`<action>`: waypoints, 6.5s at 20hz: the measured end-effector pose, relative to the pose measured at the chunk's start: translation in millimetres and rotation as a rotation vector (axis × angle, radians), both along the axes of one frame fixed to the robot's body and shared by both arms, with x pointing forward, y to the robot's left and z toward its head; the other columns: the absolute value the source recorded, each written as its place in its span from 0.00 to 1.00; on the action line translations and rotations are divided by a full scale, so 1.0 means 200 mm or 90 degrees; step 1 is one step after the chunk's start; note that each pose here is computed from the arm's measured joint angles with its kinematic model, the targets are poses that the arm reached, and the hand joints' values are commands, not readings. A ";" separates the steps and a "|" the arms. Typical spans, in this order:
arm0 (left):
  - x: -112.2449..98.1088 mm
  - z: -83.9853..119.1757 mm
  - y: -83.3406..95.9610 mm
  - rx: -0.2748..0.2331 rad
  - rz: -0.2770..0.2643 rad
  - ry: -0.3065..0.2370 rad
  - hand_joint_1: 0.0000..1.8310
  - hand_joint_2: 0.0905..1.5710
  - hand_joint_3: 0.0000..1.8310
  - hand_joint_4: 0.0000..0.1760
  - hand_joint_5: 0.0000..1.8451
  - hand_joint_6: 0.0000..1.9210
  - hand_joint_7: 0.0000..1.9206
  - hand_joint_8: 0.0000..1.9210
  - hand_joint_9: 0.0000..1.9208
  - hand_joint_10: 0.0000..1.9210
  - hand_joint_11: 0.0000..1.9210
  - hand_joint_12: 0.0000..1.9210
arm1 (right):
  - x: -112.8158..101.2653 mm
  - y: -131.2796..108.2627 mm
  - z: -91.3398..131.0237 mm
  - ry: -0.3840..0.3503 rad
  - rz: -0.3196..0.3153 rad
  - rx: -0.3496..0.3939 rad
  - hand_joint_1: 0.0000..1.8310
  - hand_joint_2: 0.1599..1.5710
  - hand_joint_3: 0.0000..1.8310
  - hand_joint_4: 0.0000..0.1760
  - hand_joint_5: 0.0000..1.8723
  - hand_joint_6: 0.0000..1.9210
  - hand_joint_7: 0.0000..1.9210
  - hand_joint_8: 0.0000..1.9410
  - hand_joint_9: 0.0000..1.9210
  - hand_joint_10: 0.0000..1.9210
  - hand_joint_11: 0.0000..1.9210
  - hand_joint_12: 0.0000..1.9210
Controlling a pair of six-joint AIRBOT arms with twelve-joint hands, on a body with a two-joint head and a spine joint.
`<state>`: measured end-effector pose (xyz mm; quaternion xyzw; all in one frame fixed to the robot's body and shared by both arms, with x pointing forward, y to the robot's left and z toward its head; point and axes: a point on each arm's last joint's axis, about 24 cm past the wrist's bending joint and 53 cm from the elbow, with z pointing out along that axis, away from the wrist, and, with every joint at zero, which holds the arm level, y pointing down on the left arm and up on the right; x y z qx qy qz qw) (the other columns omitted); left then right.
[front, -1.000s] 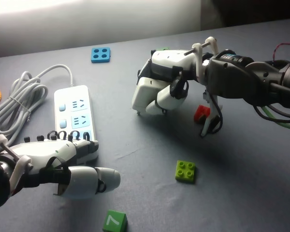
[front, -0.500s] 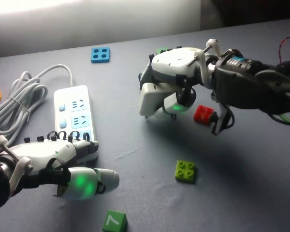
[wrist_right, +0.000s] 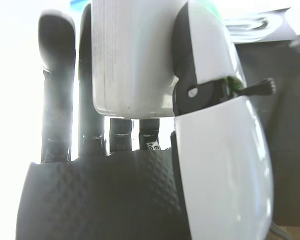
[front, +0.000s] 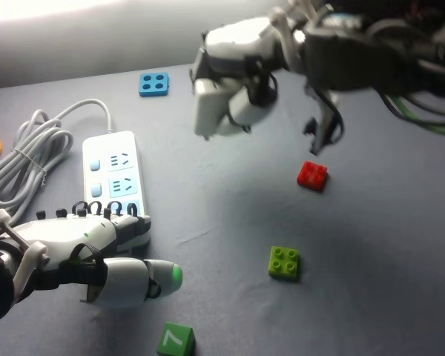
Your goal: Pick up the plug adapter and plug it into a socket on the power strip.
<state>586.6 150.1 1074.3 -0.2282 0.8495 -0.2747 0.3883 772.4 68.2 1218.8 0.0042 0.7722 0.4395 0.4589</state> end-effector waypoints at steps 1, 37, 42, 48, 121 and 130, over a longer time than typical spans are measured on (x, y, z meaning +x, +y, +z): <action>0.00 0.00 0.00 0.000 0.000 0.000 0.00 0.79 0.00 0.00 0.01 0.00 0.03 0.00 0.02 0.00 0.00 0.02 | 0.01 0.04 0.05 0.000 0.004 0.002 0.68 0.69 0.00 0.00 0.48 0.50 0.53 0.58 0.49 0.56 0.43 0.79; -0.01 -0.01 0.01 0.005 0.000 0.003 0.00 0.79 0.00 0.00 0.02 0.01 0.03 0.00 0.02 0.01 0.01 0.00 | -0.06 0.65 0.00 0.042 0.064 -0.052 0.68 0.68 0.00 0.00 0.49 0.48 0.54 0.57 0.50 0.54 0.41 0.80; -0.01 -0.01 0.02 0.002 0.004 0.005 0.00 0.80 0.00 0.00 0.02 0.00 0.03 0.00 0.02 0.00 0.00 0.00 | -0.04 0.64 -0.01 0.035 0.059 -0.066 0.68 0.69 0.00 0.00 0.48 0.49 0.53 0.59 0.50 0.56 0.42 0.79; -0.01 -0.02 0.02 0.002 0.004 0.005 0.00 0.79 0.00 0.00 0.01 0.00 0.02 0.00 0.01 0.00 0.00 0.00 | 0.00 0.63 -0.05 0.032 0.046 -0.077 0.68 0.69 0.00 0.00 0.47 0.51 0.53 0.59 0.51 0.55 0.43 0.78; 0.00 -0.02 0.06 0.008 0.016 0.006 0.00 0.80 0.00 0.00 0.03 0.01 0.04 0.01 0.03 0.00 0.01 0.01 | -0.09 0.80 -0.21 -0.022 0.069 -0.087 0.68 0.69 0.00 0.00 0.46 0.52 0.53 0.59 0.49 0.56 0.39 0.82; 0.00 -0.02 0.07 0.010 0.017 0.007 0.00 0.80 0.00 0.00 0.02 0.00 0.04 0.00 0.02 0.00 0.00 0.01 | -0.09 0.80 -0.20 -0.025 0.069 -0.084 0.68 0.69 0.00 0.00 0.47 0.52 0.53 0.58 0.49 0.54 0.40 0.79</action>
